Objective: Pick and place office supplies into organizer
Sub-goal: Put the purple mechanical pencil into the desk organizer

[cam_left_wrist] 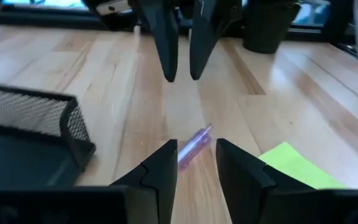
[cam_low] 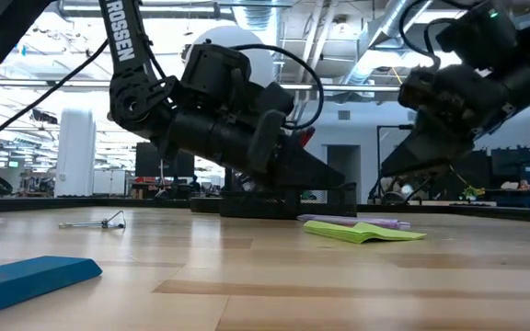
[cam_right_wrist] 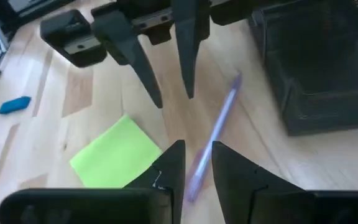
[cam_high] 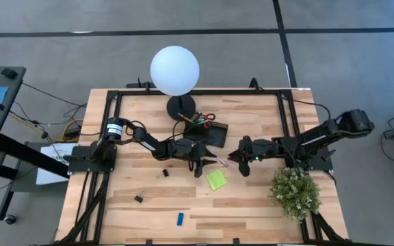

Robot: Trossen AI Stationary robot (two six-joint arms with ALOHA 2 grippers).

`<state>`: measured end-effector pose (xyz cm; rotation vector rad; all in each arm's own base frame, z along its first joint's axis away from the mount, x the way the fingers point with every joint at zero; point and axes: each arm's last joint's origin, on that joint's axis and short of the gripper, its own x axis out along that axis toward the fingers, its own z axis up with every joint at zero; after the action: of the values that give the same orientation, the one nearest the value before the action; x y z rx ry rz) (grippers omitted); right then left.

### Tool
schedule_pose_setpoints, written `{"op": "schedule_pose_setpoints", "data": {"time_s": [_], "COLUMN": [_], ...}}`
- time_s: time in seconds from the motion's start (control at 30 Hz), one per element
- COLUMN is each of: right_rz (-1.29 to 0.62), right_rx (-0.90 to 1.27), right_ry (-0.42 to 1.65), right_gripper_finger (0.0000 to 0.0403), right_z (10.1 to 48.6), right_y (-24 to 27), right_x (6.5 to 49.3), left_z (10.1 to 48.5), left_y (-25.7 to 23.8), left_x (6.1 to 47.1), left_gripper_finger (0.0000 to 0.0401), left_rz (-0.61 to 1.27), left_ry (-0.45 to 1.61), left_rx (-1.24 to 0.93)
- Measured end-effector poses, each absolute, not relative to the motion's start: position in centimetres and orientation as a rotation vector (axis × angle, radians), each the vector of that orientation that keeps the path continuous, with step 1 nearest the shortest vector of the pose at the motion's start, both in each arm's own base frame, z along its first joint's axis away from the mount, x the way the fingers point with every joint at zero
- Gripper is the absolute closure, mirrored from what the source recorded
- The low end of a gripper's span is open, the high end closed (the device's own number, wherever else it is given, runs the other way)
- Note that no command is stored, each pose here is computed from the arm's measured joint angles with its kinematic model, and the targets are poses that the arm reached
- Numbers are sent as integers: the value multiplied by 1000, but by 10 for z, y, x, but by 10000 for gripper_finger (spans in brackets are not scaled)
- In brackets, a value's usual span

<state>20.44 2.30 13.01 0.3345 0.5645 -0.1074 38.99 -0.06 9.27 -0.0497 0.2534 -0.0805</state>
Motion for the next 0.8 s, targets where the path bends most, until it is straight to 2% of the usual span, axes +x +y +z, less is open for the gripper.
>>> {"op": "schedule_pose_setpoints", "data": {"time_s": [0.13,0.27,0.43,0.63,0.8], "right_rz": [-200,-296,-300,-280,-274], "right_rx": [326,329,334,340,338], "right_ry": [547,559,563,570,576], "right_gripper_finger": [331,331,331,331,331], "right_z": [130,127,126,126,126], "right_y": [29,24,22,23,23], "right_x": [203,201,201,201,200], "left_z": [96,94,104,115,112], "left_y": [1,2,11,22,21], "left_x": [395,405,424,433,430], "left_gripper_finger": [296,295,272,237,230], "left_rz": [-89,-116,-120,-149,-200], "left_ry": [256,391,544,589,677], "left_rx": [23,161,156,195,169]}}
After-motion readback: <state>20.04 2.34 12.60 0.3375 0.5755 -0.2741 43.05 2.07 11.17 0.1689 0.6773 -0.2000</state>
